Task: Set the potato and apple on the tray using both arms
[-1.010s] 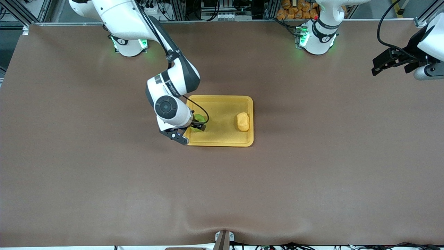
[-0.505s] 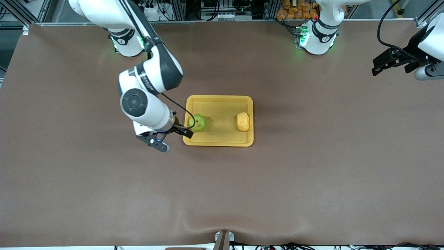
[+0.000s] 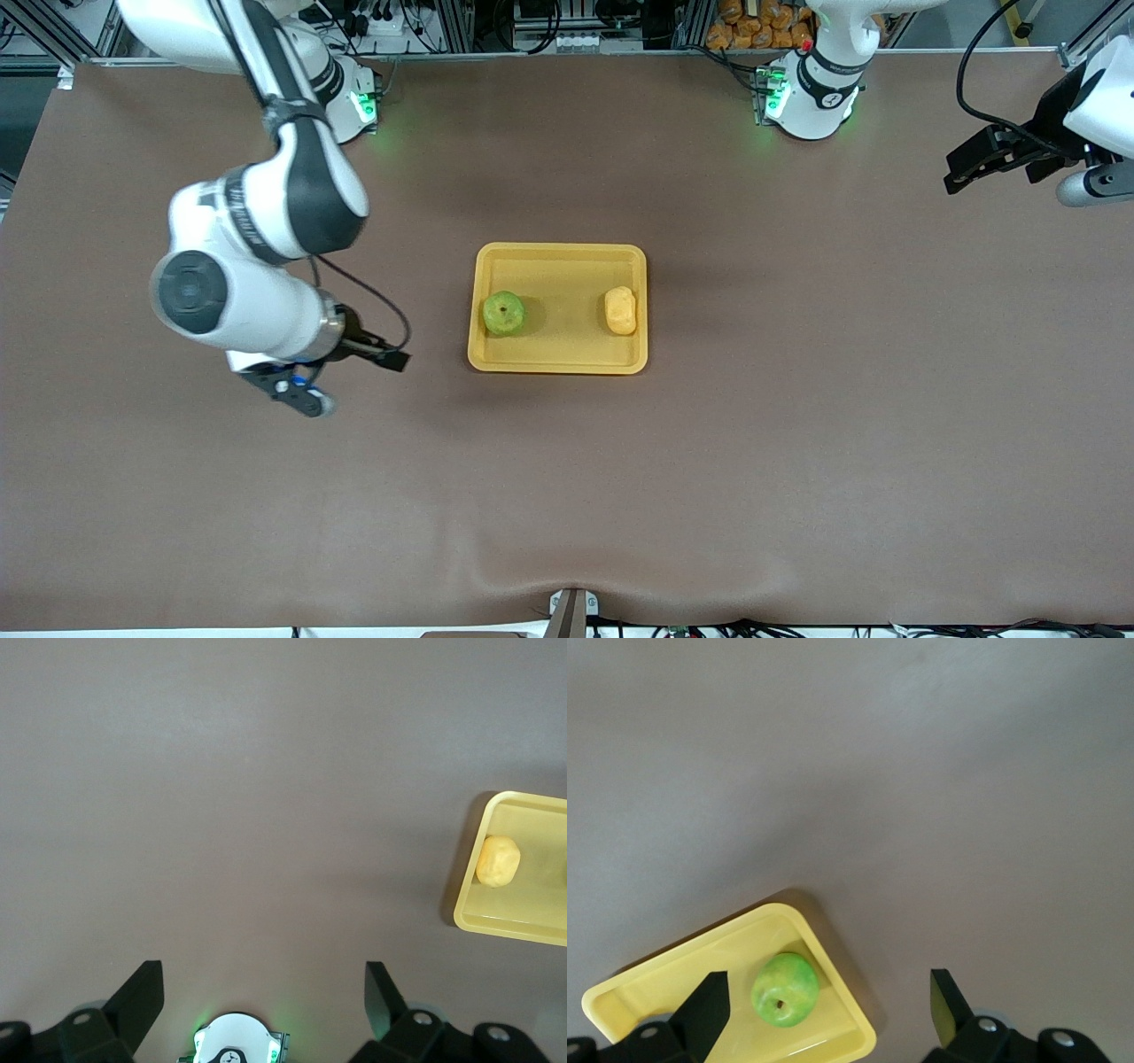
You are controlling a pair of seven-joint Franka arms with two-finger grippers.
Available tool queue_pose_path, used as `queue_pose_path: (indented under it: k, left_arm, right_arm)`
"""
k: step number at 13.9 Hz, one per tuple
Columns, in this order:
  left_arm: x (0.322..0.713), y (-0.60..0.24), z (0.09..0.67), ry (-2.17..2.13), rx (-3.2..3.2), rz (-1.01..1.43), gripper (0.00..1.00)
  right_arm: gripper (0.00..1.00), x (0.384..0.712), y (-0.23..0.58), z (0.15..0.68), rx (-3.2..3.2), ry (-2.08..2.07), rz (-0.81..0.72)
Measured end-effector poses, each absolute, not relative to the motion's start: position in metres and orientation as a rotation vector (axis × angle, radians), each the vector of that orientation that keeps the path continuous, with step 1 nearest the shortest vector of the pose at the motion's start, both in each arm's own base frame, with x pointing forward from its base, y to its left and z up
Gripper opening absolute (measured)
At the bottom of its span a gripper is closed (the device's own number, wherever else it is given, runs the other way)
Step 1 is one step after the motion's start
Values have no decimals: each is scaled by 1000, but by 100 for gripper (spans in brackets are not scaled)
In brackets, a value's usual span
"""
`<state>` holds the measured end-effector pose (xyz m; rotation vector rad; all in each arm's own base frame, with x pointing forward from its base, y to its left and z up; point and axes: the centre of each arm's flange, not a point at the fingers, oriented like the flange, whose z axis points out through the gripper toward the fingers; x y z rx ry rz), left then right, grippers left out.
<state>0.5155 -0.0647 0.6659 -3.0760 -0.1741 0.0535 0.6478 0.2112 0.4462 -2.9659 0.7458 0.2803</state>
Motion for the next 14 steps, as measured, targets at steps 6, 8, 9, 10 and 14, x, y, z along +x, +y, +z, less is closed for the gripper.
queue_pose_path:
  k: [6, 8, 9, 10, 14]
  left_arm:
    - [515, -64, 666, -119, -3079, 56, 100]
    - [515, -64, 666, -118, -3079, 56, 100]
    - [515, -64, 666, -117, -3079, 56, 100]
    - [515, -64, 666, -117, -3079, 55, 100]
    - [515, -64, 670, -117, -3081, 44, 100]
  right_arm:
    - [100, 637, 166, 522, -2996, 525, 175]
    - [100, 632, 140, 543, -3004, 461, 154]
    - [100, 630, 127, 552, -3009, 428, 140]
    - [100, 628, 111, 560, -3013, 393, 131]
    - [100, 615, 61, 589, -3007, 386, 135]
